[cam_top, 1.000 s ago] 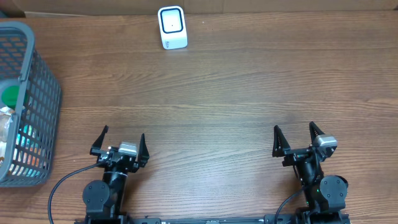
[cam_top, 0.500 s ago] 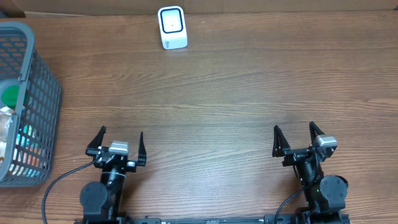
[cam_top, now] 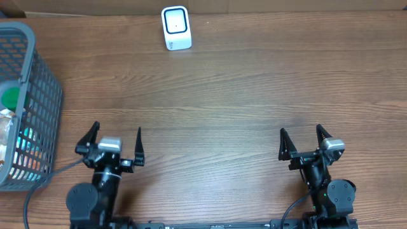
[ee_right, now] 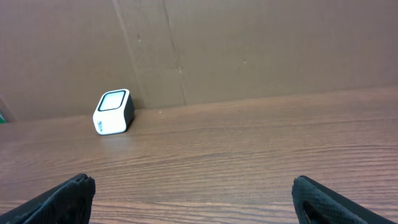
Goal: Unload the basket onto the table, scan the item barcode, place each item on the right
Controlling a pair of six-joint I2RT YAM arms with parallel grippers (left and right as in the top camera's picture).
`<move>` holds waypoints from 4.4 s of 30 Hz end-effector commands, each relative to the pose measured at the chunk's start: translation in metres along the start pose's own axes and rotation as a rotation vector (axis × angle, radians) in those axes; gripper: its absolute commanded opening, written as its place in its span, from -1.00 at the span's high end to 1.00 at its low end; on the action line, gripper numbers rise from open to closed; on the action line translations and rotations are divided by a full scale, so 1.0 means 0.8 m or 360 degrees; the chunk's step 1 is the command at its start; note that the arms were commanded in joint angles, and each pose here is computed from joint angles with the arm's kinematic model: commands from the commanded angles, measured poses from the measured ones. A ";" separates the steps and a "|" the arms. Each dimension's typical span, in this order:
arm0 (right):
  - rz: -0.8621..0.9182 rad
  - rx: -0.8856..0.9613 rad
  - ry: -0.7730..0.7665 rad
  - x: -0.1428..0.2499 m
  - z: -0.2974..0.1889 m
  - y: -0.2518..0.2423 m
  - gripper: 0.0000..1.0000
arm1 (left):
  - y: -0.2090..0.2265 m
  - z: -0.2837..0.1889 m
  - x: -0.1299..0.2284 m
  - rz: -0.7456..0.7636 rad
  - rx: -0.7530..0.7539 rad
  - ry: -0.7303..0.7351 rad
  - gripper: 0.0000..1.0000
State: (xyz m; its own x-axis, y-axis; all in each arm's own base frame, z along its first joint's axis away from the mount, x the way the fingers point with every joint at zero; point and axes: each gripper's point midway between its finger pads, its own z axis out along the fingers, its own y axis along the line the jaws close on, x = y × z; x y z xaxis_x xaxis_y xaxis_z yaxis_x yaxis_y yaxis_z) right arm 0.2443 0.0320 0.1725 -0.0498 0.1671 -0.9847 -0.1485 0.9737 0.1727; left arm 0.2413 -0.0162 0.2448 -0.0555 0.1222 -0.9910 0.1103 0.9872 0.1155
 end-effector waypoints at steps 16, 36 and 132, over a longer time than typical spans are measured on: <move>0.0002 0.0005 -0.0008 0.002 0.000 -0.001 -1.00 | -0.034 0.049 -0.085 -0.0280 0.0423 0.0597 -1.00; 0.0002 0.0005 -0.0008 0.002 0.000 -0.001 -1.00 | -0.076 0.077 0.038 -0.0622 0.0696 0.1494 -0.99; 0.0002 0.0005 -0.0008 0.002 0.000 -0.001 -1.00 | 0.421 -0.042 0.242 -0.1296 -0.1443 0.1972 -0.75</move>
State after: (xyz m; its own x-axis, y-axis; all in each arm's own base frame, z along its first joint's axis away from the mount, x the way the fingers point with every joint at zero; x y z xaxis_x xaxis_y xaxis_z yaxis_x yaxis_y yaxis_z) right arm 0.2444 0.0320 0.1724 -0.0501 0.1670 -0.9847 -0.1480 0.9738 0.1727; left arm 0.2405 0.3365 0.0990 -0.5084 -0.8308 -0.2267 -0.8572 0.5134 0.0408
